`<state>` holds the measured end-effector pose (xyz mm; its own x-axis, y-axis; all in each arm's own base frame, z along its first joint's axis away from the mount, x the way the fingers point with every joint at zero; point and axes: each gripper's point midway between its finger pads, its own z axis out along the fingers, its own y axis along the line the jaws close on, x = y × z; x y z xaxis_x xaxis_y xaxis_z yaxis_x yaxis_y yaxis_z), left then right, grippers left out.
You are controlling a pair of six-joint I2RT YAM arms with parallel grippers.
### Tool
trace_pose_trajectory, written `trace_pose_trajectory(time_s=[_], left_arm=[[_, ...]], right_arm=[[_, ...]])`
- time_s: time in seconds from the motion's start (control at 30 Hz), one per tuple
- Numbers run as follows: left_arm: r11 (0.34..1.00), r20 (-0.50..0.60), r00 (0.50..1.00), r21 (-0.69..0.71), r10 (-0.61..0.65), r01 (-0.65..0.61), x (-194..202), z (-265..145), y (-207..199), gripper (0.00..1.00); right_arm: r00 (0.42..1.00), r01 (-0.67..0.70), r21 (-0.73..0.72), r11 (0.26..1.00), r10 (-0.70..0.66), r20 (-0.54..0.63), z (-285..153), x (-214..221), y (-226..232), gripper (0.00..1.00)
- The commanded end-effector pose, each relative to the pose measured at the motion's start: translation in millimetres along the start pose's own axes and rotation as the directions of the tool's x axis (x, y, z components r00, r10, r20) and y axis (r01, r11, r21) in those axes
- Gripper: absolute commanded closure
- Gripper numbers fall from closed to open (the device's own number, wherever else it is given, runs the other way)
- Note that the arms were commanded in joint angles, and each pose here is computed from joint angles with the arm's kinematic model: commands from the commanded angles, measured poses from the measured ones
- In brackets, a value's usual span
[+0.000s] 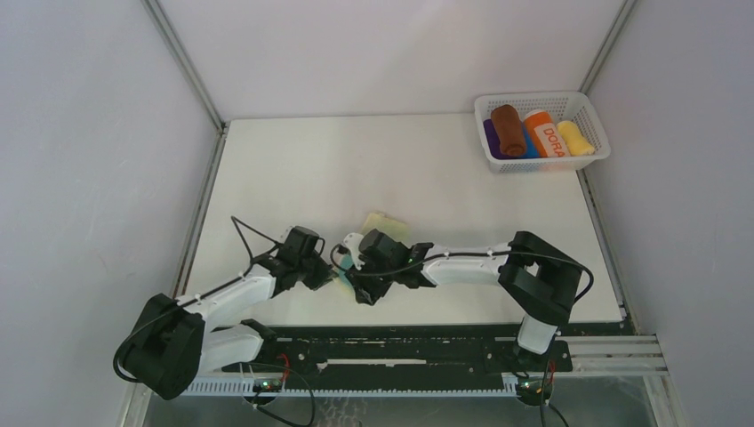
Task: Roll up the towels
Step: Roll the towel at the center of the board.
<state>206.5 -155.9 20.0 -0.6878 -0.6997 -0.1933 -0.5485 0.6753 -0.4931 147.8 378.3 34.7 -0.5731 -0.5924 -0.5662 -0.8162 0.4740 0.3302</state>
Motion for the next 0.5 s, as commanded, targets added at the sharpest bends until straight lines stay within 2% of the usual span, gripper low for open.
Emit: trace_pose_trajectory(time_s=[0.0,0.17,0.33,0.47], left_arm=[[0.999,-0.004,1.0,0.031,-0.016,0.016,-2.5,-11.8,-19.4,1.0],[0.999,-0.009,0.999,0.026,-0.046,0.047,-1.4,-14.2,-18.8,1.0],[0.997,-0.025,0.996,0.013,-0.081,0.082,1.6,-12.8,-17.4,1.0],[0.994,-0.032,0.994,0.016,-0.104,0.105,2.3,-13.4,-19.7,0.99]], right_arm=[[0.985,0.154,0.164,0.974,-0.165,0.054,-8.7,-19.7,-8.6,0.55],[0.971,0.231,0.236,0.944,-0.237,0.0,2.8,-11.7,-9.7,0.55],[0.954,0.298,0.273,0.915,-0.293,-0.06,13.7,-3.4,-7.1,0.59],[0.95,0.311,0.297,0.903,-0.301,-0.082,16.7,-1.2,-8.2,0.7]])
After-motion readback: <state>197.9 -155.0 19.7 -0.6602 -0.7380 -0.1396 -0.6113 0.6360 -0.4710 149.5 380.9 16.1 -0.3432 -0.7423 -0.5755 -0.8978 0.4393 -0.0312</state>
